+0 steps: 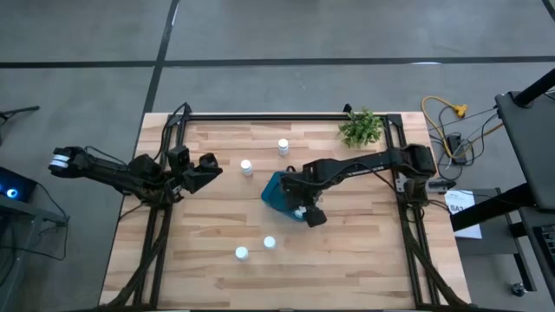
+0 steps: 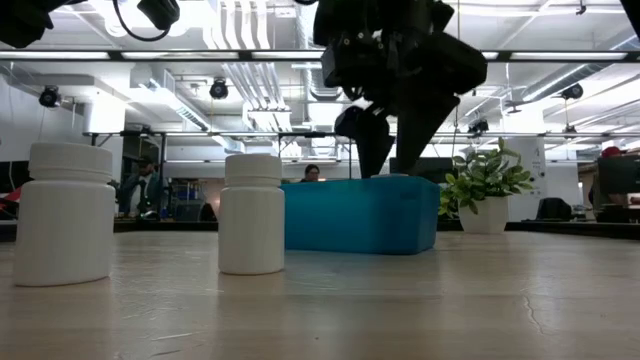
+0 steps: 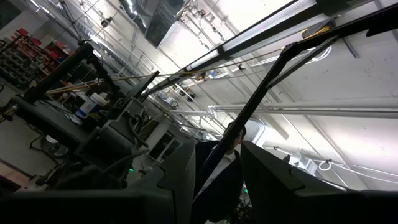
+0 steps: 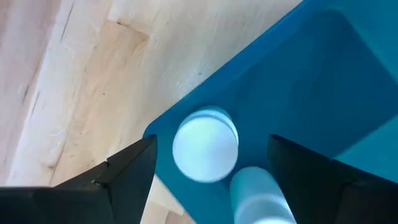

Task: Pick and place pill bottles into a basket
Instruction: Put the white pill bottle into the blue bin

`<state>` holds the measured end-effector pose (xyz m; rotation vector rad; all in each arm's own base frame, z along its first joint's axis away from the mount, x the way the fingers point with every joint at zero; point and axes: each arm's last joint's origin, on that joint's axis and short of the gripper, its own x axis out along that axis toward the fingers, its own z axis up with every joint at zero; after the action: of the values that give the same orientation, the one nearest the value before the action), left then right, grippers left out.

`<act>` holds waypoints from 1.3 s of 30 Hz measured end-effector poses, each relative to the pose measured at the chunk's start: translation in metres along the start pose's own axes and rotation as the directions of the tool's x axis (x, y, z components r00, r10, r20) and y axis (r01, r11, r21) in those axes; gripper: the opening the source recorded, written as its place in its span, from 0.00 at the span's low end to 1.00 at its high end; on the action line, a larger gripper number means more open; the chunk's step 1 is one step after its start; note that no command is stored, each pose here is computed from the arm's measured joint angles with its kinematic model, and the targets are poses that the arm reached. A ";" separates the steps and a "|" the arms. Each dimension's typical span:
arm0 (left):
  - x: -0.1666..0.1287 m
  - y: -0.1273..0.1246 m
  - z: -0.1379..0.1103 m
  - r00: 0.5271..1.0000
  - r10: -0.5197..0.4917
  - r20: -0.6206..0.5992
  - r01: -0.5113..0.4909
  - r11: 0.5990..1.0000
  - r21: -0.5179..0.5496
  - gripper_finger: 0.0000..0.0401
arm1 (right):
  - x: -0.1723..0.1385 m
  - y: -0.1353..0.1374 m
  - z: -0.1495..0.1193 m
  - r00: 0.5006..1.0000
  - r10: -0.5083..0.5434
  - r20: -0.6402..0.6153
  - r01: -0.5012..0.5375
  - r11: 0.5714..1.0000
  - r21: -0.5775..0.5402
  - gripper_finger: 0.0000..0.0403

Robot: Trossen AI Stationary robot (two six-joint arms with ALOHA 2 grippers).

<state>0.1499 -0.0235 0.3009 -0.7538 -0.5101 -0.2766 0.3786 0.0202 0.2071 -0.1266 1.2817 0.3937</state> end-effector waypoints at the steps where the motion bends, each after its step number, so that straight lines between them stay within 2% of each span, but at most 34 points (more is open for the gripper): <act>1: 0.000 0.000 0.000 1.000 0.001 0.000 -0.001 1.000 0.000 0.28 | -0.003 0.000 -0.001 1.000 -0.003 0.000 0.003 1.000 0.001 0.73; 11: 0.000 0.000 0.000 1.000 0.002 -0.002 -0.002 1.000 0.000 0.28 | -0.028 0.001 -0.005 0.999 -0.023 0.040 0.020 0.998 0.062 0.68; 18: -0.001 0.000 0.000 1.000 -0.001 0.001 0.001 1.000 0.000 0.28 | -0.043 -0.010 -0.009 0.996 -0.066 0.068 0.058 0.992 0.109 0.66; 28: -0.002 0.001 -0.001 1.000 0.004 -0.004 -0.004 1.000 0.000 0.28 | -0.082 -0.054 -0.009 0.980 -0.141 0.141 0.116 0.978 0.176 0.67; 39: -0.003 0.002 -0.002 1.000 0.004 -0.008 -0.004 1.000 0.001 0.28 | -0.115 -0.116 -0.009 0.975 -0.193 0.115 0.162 0.959 0.231 0.72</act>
<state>0.1490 -0.0233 0.2977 -0.7528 -0.5013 -0.2759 0.3856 -0.1145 0.2989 -0.0256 1.1597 0.1014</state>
